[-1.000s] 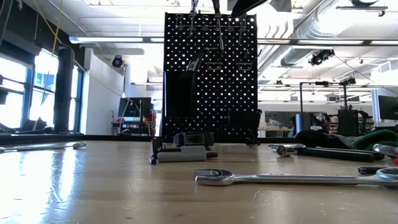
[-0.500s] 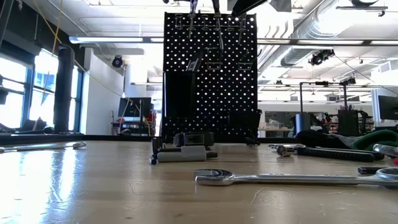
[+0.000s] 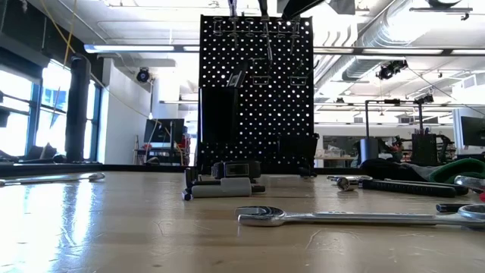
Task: Hang tools onto peg board
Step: Hang the blue screwdriver on the peg board, then hang the green screwdriver on the peg board
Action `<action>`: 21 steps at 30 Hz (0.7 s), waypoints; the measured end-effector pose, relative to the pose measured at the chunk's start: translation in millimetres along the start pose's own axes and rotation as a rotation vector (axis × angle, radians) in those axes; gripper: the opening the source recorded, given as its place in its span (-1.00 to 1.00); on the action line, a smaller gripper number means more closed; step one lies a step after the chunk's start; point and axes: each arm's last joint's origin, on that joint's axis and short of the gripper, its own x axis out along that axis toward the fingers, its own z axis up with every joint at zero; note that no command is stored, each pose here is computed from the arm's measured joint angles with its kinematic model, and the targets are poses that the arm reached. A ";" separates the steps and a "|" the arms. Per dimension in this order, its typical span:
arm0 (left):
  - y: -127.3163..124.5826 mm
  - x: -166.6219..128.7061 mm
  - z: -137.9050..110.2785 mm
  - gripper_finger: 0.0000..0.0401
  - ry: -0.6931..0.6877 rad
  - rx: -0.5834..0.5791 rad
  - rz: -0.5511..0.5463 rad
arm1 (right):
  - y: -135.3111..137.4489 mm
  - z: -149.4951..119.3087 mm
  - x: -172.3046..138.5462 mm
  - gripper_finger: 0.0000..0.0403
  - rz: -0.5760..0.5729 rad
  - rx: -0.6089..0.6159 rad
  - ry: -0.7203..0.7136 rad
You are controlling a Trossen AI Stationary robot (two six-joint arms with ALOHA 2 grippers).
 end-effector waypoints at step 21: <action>-80.3 -135.8 -51.2 0.23 0.799 0.137 -0.383 | 0.9 0.2 0.0 -0.03 0.030 -0.068 -0.002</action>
